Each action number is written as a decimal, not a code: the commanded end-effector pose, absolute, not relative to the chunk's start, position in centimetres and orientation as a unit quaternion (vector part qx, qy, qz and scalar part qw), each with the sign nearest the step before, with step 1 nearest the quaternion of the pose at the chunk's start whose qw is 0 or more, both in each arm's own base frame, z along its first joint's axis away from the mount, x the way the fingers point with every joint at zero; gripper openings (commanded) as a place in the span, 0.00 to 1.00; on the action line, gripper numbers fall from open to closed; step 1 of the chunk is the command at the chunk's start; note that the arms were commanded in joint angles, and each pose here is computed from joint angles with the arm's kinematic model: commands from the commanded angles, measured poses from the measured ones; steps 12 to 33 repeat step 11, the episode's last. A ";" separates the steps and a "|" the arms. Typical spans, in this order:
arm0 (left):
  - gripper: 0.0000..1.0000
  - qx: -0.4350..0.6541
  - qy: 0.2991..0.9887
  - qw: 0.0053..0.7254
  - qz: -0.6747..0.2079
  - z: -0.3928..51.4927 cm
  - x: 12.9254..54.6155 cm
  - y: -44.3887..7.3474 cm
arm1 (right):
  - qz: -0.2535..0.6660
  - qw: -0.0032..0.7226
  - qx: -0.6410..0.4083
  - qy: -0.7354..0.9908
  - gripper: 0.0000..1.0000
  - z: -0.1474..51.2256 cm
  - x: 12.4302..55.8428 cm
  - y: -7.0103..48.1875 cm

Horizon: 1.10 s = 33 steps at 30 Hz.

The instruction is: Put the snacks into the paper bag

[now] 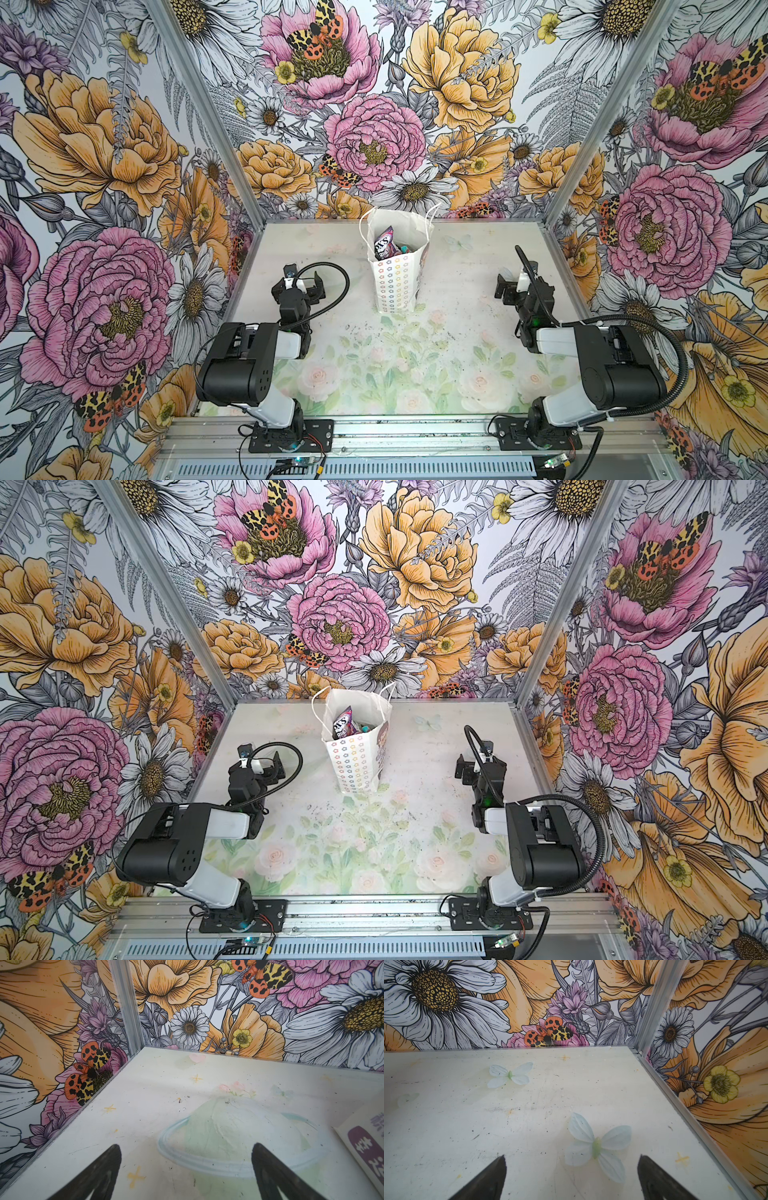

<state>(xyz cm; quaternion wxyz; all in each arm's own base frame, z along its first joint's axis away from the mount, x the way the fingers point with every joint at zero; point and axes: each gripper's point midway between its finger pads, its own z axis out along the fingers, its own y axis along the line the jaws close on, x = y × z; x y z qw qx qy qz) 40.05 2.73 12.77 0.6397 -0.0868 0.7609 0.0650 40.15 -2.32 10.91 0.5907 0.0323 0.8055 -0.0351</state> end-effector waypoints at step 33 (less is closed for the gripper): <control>0.99 -0.091 0.758 0.643 0.064 13.2 40.1 3.2 | -0.033 0.600 0.029 0.799 1.00 11.1 40.3 -2.0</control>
